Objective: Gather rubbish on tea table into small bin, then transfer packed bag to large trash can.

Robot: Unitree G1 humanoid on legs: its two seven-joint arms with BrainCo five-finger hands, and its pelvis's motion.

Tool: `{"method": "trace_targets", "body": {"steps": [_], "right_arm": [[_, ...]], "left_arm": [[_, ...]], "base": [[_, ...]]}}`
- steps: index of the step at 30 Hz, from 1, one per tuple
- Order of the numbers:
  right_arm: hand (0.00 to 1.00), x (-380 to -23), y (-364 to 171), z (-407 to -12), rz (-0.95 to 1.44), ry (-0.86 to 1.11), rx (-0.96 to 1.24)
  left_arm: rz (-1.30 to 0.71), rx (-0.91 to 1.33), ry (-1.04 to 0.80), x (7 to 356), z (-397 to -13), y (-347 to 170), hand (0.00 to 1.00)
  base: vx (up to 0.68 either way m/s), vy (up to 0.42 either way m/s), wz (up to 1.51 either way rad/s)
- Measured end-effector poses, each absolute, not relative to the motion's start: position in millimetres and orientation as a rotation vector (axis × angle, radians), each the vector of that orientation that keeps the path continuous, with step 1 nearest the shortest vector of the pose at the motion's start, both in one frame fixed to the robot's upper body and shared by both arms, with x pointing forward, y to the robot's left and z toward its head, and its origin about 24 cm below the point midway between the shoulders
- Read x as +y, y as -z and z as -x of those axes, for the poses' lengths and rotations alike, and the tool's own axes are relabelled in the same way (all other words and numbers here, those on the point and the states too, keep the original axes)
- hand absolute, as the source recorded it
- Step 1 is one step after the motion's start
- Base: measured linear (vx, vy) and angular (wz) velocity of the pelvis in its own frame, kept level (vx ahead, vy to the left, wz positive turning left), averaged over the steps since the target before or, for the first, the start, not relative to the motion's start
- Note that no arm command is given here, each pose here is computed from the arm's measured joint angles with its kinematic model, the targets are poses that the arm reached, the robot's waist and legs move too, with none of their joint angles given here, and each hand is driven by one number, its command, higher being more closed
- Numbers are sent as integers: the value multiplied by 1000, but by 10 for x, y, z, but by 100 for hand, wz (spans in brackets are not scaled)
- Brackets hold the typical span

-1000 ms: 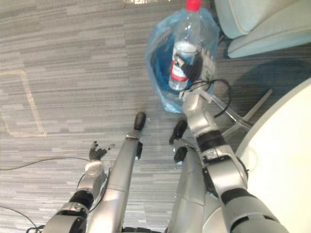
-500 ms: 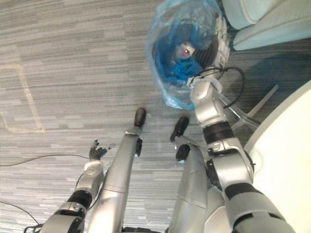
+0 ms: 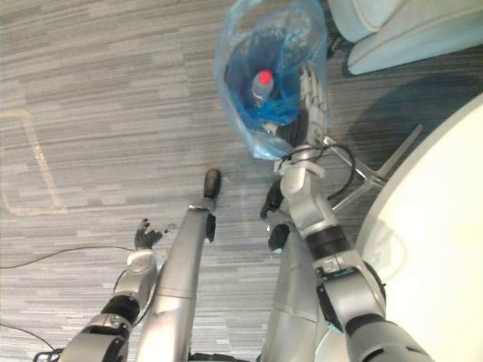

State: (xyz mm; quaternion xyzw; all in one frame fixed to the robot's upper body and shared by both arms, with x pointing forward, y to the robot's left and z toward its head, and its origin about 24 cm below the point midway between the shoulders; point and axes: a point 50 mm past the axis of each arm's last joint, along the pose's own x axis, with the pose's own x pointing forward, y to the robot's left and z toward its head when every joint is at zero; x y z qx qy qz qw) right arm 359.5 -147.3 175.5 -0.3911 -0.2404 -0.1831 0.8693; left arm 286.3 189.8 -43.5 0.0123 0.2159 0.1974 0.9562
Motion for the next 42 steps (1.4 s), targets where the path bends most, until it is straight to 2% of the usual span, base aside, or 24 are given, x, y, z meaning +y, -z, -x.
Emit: {"method": "trace_targets", "body": {"steps": [15,27,42], "right_arm": [[0,-1408,-1222,-3744,993,290,-267],[0,-1442,-1357,-3919,992,370,-187],[0,-1371,-1466,-3943,1080,405,-230]], "left_arm": [[31,446,-434,1947,-2842,462,0],[143,424,-459,1918,-2889,422,0],[178,390,-461,1896,-2943,358,0]], "base": [[-7,1,-2],[0,-10,4],[-9,-11,2]]}}
